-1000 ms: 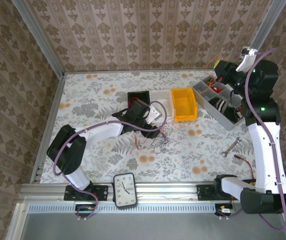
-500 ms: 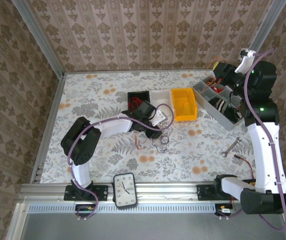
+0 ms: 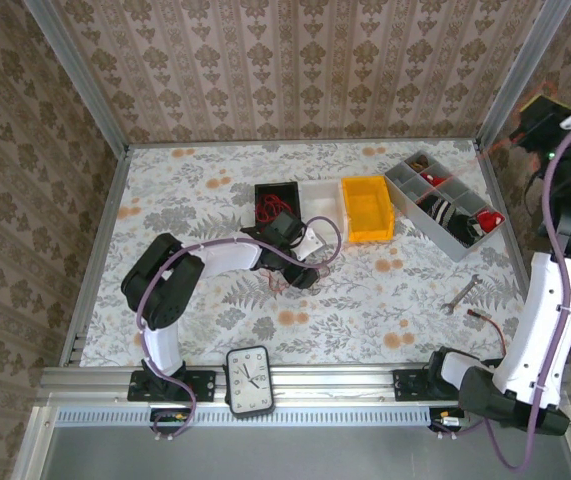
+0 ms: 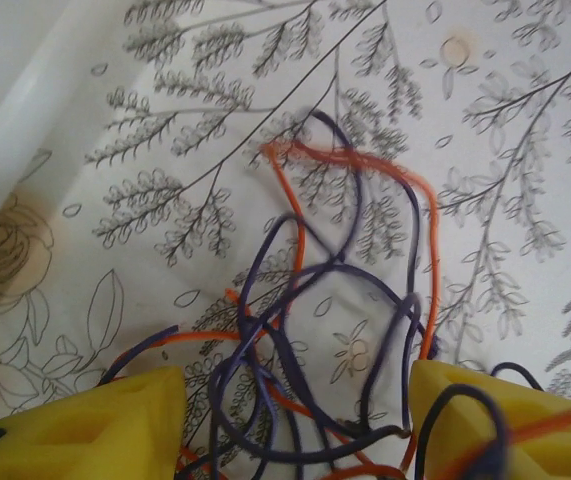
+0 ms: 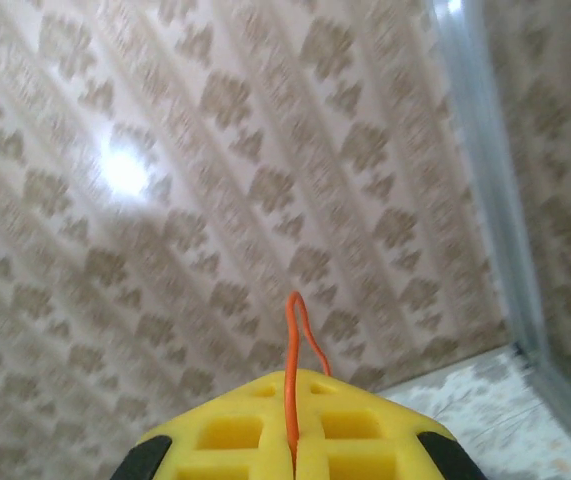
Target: Untangle the cables
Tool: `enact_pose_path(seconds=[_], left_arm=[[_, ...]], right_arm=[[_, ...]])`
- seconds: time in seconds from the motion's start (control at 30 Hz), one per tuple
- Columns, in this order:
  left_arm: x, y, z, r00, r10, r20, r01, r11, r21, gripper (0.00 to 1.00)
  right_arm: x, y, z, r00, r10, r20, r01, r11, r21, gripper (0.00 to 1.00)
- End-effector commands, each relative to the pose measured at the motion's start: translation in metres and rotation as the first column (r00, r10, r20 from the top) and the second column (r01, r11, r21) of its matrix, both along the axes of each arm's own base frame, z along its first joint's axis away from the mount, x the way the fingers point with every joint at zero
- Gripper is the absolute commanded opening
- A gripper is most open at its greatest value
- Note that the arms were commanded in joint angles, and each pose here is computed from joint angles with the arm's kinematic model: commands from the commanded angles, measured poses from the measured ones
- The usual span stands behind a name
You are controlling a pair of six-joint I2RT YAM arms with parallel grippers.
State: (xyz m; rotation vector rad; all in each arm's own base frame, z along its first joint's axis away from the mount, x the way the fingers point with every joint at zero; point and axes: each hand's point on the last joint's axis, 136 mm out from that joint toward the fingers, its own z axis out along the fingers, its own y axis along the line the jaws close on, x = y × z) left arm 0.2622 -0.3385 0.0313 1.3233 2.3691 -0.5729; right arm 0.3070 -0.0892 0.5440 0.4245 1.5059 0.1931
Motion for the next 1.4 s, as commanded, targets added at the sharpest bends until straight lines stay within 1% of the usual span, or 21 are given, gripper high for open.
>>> enact_pose_path(seconds=[0.0,0.07,0.1,0.13,0.2,0.27,0.3,0.33,0.47,0.53,0.67,0.73,0.77,0.9,0.93,1.03,1.07,1.17,1.3,1.37], left_arm=[[-0.003,0.009,-0.015,1.0,0.012,-0.026,-0.011,0.999,0.039,0.6],[-0.003,0.008,-0.015,0.999,0.013,-0.031,-0.012,0.999,0.032,0.58],[-0.002,0.007,-0.015,0.999,0.012,-0.032,-0.011,1.0,0.028,0.53],[-0.003,0.005,-0.014,0.999,0.011,-0.036,-0.011,1.0,0.022,0.44],[-0.004,0.003,-0.013,0.999,0.008,-0.046,-0.007,1.0,0.01,0.27],[-0.004,0.001,-0.01,0.999,0.005,-0.052,-0.005,1.0,-0.003,0.09],[-0.004,0.0,-0.009,0.999,0.003,-0.054,-0.004,1.0,-0.006,0.03],[-0.005,0.0,-0.008,0.999,0.001,-0.054,-0.002,1.0,-0.011,0.0],[-0.004,-0.005,0.003,0.999,-0.007,-0.048,0.005,0.999,-0.043,0.0],[-0.003,-0.007,0.007,0.999,-0.005,-0.043,0.003,0.998,-0.055,0.0],[0.001,-0.01,0.012,0.999,-0.001,-0.04,-0.002,0.997,-0.072,0.0],[0.002,-0.011,0.012,0.999,0.001,-0.038,-0.004,0.997,-0.073,0.0],[0.003,-0.011,0.012,0.999,0.003,-0.039,-0.006,0.997,-0.074,0.0],[0.004,-0.012,0.012,0.999,0.007,-0.038,-0.01,0.997,-0.077,0.0],[0.005,-0.012,0.013,0.999,0.009,-0.038,-0.012,0.997,-0.079,0.0],[0.006,-0.013,0.013,0.999,0.011,-0.039,-0.014,0.996,-0.083,0.0],[0.006,-0.014,0.013,0.999,0.01,-0.038,-0.014,0.996,-0.085,0.0],[0.007,-0.016,0.014,0.999,0.012,-0.041,-0.015,0.996,-0.093,0.0],[0.008,-0.018,0.015,0.999,0.01,-0.041,-0.014,0.995,-0.098,0.0],[0.008,-0.017,0.015,0.999,0.009,-0.038,-0.013,0.995,-0.095,0.0]], right_arm=[[-0.01,-0.003,0.007,1.0,-0.017,0.014,0.016,1.0,0.015,0.0],[-0.006,0.001,-0.002,1.0,0.018,0.006,-0.018,0.999,0.049,0.0],[-0.003,0.004,-0.01,0.999,0.04,-0.002,-0.04,0.996,0.075,0.0],[0.003,0.008,-0.021,0.997,0.07,-0.013,-0.069,0.991,0.112,0.0],[0.013,0.026,-0.05,0.989,0.136,-0.066,-0.125,0.981,0.147,0.0],[0.025,0.057,-0.096,0.96,0.218,-0.174,-0.187,0.966,0.178,0.0],[0.028,0.073,-0.119,0.939,0.263,-0.223,-0.221,0.955,0.196,0.0],[0.031,0.092,-0.146,0.909,0.309,-0.281,-0.252,0.942,0.22,0.0],[0.029,0.162,-0.254,0.753,0.466,-0.463,-0.343,0.88,0.329,0.0],[0.025,0.188,-0.298,0.681,0.532,-0.503,-0.379,0.844,0.38,0.0],[0.018,0.229,-0.361,0.537,0.632,-0.558,-0.473,0.774,0.422,0.0],[0.018,0.243,-0.38,0.469,0.675,-0.569,-0.509,0.734,0.45,0.0],[0.019,0.247,-0.388,0.444,0.684,-0.578,-0.515,0.723,0.46,0.0],[0.027,0.26,-0.406,0.378,0.718,-0.585,-0.529,0.686,0.5,0.01],[0.03,0.264,-0.416,0.353,0.726,-0.591,-0.522,0.677,0.519,0.01],[0.033,0.283,-0.425,0.292,0.771,-0.566,-0.543,0.621,0.565,0.03],[0.033,0.289,-0.429,0.269,0.783,-0.561,-0.548,0.604,0.579,0.04],[0.037,0.304,-0.439,0.225,0.8,-0.557,-0.554,0.575,0.602,0.1],[0.042,0.316,-0.451,0.187,0.811,-0.554,-0.539,0.556,0.632,0.17],[0.043,0.319,-0.457,0.171,0.817,-0.55,-0.532,0.547,0.647,0.23]])
